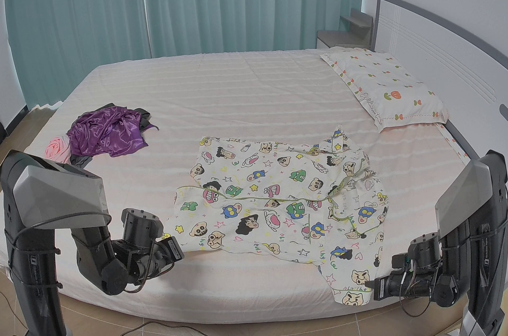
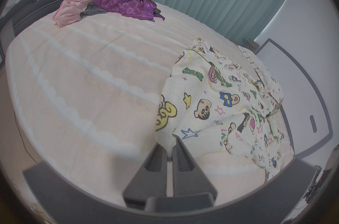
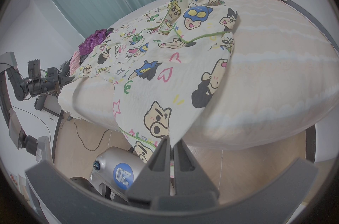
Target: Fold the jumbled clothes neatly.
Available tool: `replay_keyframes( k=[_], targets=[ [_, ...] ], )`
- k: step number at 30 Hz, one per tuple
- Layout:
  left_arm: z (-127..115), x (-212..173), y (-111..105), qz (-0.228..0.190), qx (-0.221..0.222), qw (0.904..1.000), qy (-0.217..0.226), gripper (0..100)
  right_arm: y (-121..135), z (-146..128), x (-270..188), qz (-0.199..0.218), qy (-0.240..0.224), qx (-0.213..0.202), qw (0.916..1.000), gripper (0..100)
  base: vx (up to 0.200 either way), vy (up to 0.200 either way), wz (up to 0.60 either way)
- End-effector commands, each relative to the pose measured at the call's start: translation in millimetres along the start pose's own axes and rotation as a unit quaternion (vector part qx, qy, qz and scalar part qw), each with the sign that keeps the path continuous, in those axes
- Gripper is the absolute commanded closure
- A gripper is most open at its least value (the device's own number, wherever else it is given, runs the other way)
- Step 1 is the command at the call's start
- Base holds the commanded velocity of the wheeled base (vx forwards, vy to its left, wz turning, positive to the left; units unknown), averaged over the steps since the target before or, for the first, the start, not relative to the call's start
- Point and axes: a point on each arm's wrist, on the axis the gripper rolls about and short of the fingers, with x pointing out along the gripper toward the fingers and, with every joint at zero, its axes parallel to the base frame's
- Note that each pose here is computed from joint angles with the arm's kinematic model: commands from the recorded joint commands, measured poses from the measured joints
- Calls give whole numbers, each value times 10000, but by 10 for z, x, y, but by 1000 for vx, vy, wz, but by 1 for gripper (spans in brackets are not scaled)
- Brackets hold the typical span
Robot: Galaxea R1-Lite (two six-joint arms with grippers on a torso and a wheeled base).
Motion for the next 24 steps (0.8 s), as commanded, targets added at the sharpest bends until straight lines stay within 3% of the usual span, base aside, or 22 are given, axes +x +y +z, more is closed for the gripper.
replay_keyframes(
  k=[1, 24],
  targets=[
    [-43, -92, 9, 7, 80, 9999, 69, 100, -16, 1, -46, -26, -48, 18, 10000, 100, 0, 0, 0],
    [-350, -323, 260, 455, 903, 9922, 735, 100, -74, -88, -197, -231, 704, -395, 9965, 100, 0, 0, 0]
  ],
)
